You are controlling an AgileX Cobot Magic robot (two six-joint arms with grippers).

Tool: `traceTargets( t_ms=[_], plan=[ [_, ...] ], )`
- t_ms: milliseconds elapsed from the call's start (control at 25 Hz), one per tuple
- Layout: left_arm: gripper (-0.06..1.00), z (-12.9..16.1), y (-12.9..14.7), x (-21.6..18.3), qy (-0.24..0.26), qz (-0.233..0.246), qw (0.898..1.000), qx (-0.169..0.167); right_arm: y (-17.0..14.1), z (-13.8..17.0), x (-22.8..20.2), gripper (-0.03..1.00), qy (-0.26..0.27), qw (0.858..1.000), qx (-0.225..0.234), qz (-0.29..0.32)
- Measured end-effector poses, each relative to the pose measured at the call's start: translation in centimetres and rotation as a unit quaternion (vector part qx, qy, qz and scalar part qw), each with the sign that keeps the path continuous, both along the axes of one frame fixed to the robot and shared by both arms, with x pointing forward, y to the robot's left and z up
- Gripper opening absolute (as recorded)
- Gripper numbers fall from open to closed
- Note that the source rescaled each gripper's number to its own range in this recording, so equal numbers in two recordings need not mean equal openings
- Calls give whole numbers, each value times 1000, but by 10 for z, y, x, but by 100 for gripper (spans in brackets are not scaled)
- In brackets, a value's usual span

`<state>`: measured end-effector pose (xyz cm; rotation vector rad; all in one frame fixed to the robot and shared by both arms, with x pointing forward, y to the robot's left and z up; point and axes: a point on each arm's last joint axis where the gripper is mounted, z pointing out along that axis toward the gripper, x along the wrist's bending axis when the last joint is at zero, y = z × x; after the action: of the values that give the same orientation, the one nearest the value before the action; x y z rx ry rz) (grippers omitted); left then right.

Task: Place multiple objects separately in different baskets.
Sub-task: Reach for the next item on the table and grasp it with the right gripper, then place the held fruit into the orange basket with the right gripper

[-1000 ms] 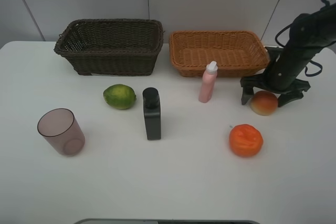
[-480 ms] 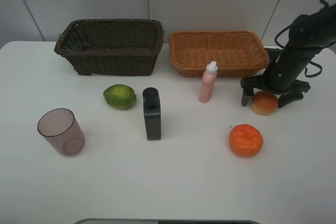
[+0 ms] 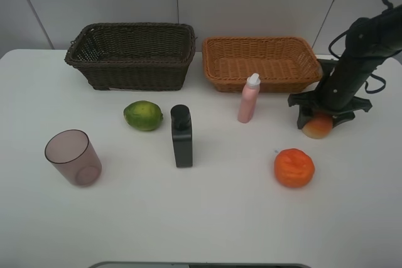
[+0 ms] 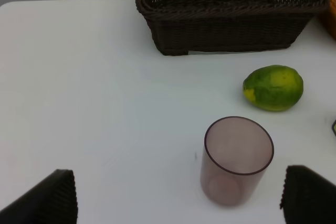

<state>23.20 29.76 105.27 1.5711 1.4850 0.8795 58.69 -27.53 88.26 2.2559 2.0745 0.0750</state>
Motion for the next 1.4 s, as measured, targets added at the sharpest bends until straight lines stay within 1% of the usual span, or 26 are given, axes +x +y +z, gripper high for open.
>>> traceTargets(
  t_ms=[840, 1000, 1120, 1240, 1400],
  plan=[
    [99, 0, 0, 0, 0, 0, 1000, 0, 0, 3, 0, 42, -4, 1000, 1, -1],
    [99, 0, 0, 0, 0, 0, 1000, 0, 0, 23, -2, 42, -18, 1000, 2, -1],
    [99, 0, 0, 0, 0, 0, 1000, 0, 0, 42, -5, 42, -15, 1000, 0, -1],
    [99, 0, 0, 0, 0, 0, 1000, 0, 2, 60, -5, 42, -9, 1000, -2, 13],
    [99, 0, 0, 0, 0, 0, 1000, 0, 16, 84, 2, 42, -8, 998, -8, 54]
  ],
)
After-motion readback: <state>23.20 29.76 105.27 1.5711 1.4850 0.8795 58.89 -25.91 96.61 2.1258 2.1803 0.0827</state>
